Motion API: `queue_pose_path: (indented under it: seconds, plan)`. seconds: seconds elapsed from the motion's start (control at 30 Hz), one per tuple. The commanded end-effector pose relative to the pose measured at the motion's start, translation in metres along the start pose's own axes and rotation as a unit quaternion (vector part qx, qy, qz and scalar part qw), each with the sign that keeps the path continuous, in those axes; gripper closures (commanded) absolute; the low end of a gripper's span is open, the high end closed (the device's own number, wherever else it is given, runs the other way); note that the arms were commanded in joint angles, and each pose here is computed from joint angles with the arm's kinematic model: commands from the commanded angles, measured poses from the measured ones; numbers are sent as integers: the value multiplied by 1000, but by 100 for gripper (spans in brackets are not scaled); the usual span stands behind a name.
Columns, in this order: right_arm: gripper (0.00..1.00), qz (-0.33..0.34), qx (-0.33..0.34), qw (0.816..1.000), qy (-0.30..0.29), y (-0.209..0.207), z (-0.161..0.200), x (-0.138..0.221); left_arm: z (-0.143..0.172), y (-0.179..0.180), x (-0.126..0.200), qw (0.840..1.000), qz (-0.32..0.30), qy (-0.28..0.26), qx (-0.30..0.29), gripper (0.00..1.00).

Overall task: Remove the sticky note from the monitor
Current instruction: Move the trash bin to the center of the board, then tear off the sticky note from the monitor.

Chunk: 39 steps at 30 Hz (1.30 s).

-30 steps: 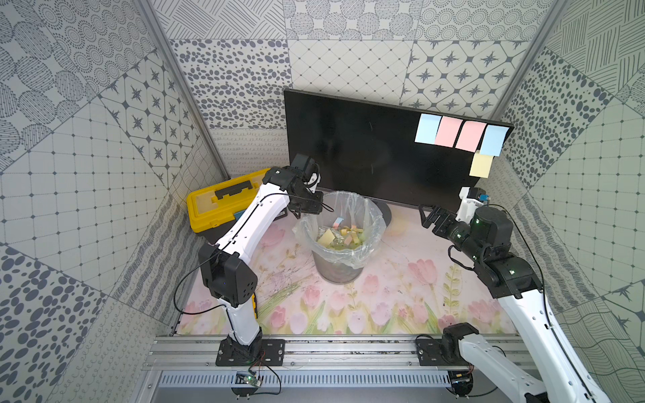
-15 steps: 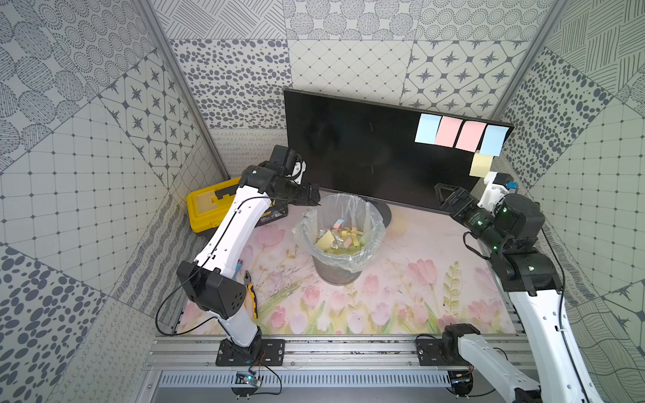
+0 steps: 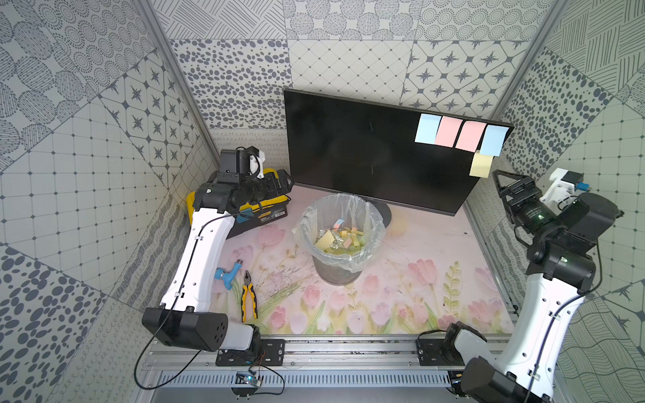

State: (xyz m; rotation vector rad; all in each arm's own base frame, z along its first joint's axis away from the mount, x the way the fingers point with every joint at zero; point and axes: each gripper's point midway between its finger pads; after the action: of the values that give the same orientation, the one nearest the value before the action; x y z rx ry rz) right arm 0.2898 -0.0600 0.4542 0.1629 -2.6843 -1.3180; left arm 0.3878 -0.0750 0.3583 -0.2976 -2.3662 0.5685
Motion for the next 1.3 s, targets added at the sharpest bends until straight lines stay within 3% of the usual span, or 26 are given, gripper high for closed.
queue_pose_path:
  seconds: [0.0,0.17,0.33,0.47,0.63,1.27]
  plan:
    - [6,-64,18,998,13,27,-8,3,-35,-16,13,994,70,-81,25,1]
    - [12,-120,-18,992,-35,28,-43,-2,-49,-22,18,990,88,-107,24,1]
    - [16,-158,-46,986,-4,25,-51,-16,-58,-24,19,987,96,-128,25,1]
    - [17,-160,-56,985,19,22,-50,-24,-66,-26,17,983,105,-148,23,1]
    - [25,-163,-84,982,47,16,-45,-43,-67,-26,11,983,111,-143,26,1]
    - [51,-166,-98,979,60,19,-54,-87,-66,-25,11,983,110,-143,27,1]
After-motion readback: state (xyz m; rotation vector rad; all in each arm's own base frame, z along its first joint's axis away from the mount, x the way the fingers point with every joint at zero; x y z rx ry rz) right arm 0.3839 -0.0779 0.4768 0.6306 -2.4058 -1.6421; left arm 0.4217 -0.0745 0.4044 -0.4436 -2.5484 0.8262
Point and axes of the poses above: each gripper's point midway between its finger pads, its own x axis back along the fingers, its own y axis along the line the jaws close on, z = x × y, and after that the axes turned 1 degree about -x, right-handed
